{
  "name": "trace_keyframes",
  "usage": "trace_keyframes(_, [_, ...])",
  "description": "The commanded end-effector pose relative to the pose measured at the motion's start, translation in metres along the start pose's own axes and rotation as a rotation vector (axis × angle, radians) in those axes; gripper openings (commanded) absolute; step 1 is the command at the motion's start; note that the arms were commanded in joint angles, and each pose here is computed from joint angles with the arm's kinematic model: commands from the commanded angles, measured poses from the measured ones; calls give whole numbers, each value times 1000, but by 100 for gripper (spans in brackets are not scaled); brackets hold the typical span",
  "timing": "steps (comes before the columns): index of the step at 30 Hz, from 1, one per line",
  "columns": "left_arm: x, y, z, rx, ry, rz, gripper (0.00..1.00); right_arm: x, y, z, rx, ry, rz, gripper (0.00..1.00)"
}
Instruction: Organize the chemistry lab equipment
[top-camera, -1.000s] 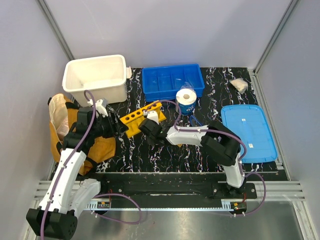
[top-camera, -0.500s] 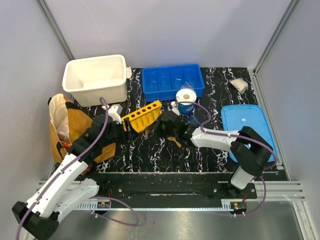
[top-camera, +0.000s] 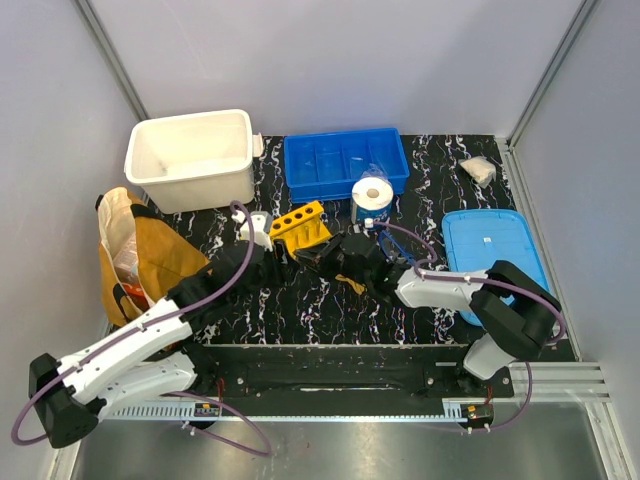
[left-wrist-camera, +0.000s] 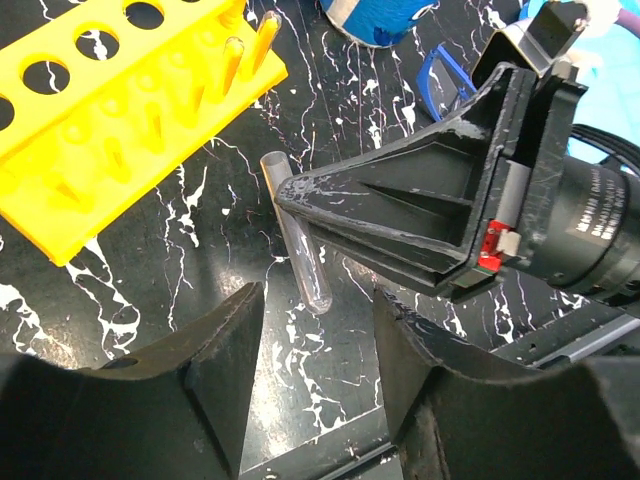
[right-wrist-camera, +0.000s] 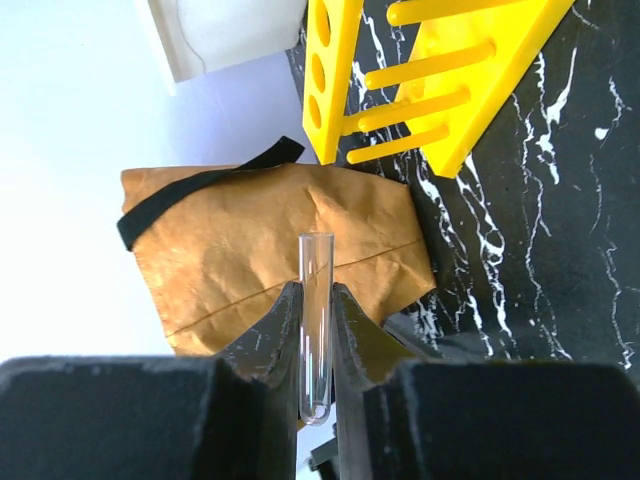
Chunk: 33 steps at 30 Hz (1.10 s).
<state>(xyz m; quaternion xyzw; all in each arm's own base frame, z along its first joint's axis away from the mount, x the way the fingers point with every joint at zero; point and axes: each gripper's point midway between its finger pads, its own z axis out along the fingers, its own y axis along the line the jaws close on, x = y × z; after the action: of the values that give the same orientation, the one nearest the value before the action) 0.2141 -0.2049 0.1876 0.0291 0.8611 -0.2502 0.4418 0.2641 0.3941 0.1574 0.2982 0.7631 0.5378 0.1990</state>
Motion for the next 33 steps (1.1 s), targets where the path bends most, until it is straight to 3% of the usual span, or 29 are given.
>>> trace_keyframes(1, [-19,-8,12,-25,-130,-18,51,-9,46,-15,-156,-24,125,18])
trace_keyframes(23, [-18,-21,18,-64,-172,17,34,-17,48,-28,-190,-54,169,18])
trace_keyframes(33, [-24,-19,18,-98,-185,36,17,-11,45,-26,-178,-33,144,19])
